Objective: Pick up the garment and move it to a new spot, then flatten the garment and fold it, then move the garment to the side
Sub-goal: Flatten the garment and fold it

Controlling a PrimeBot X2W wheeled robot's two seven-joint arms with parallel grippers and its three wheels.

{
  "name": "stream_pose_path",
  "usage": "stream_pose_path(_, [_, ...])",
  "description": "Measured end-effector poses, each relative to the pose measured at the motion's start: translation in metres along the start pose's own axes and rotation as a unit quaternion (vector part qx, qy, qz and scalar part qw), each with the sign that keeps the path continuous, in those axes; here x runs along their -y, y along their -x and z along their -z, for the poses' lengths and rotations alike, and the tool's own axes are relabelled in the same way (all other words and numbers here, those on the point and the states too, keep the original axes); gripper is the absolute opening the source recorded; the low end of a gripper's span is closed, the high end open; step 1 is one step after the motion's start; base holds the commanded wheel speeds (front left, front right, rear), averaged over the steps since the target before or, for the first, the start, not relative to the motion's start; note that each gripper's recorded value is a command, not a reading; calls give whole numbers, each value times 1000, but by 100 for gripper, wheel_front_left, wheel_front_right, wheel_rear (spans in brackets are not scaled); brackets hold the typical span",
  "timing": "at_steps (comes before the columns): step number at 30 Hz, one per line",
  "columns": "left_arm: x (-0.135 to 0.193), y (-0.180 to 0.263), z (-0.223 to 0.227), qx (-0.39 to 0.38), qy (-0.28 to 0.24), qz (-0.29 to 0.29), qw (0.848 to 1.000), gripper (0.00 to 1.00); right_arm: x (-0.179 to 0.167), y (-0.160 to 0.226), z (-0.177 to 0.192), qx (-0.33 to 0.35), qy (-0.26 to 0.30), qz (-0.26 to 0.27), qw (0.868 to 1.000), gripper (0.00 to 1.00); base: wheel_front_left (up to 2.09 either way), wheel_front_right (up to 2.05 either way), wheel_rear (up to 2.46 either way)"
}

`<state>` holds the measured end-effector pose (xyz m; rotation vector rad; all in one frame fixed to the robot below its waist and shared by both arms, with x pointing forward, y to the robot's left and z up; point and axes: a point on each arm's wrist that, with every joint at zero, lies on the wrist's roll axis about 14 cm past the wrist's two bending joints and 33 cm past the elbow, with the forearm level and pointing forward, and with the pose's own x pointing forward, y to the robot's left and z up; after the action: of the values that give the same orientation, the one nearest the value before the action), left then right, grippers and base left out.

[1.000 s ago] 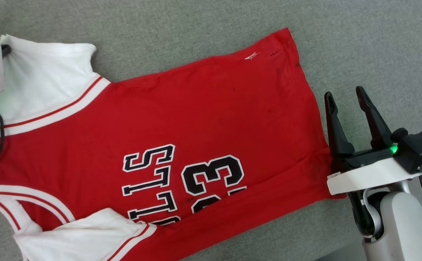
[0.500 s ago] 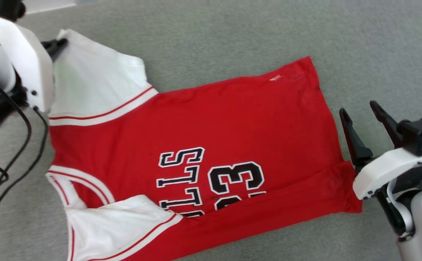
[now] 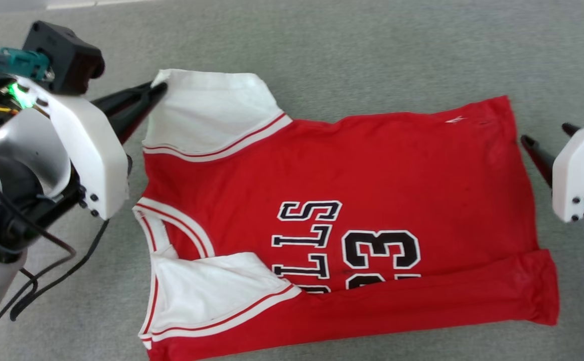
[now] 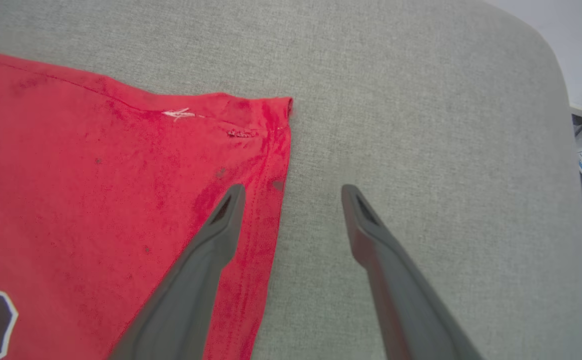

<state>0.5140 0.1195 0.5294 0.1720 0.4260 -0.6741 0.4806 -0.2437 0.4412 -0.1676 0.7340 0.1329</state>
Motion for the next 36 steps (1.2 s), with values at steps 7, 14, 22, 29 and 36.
stream_pose_path(7, [9, 11, 11, 15, 10, 4, 1000, 0, 1, -40, -4, -68, 29, 0, 997, 100, 0, 0, 0])
stream_pose_path(14, [11, 18, 26, 13, 16, -1, 1000, 0, -16, -78, 5, -112, 41, -16, 993, 100, 0, 0, 0])
stream_pose_path(22, [12, 21, 42, -1, 23, -4, 1000, 0, -25, -96, 28, -160, 62, -27, 985, 100, 0, 0, 0])
stream_pose_path(29, [12, 24, 46, -3, 32, -9, 999, 0, -26, -93, 26, -142, 57, -30, 988, 0, 0, 0, 0])
stream_pose_path(36, [8, 37, 39, 20, 47, -33, 998, 0, -16, -69, 1, -79, 26, -26, 996, 0, 0, 0, 0])
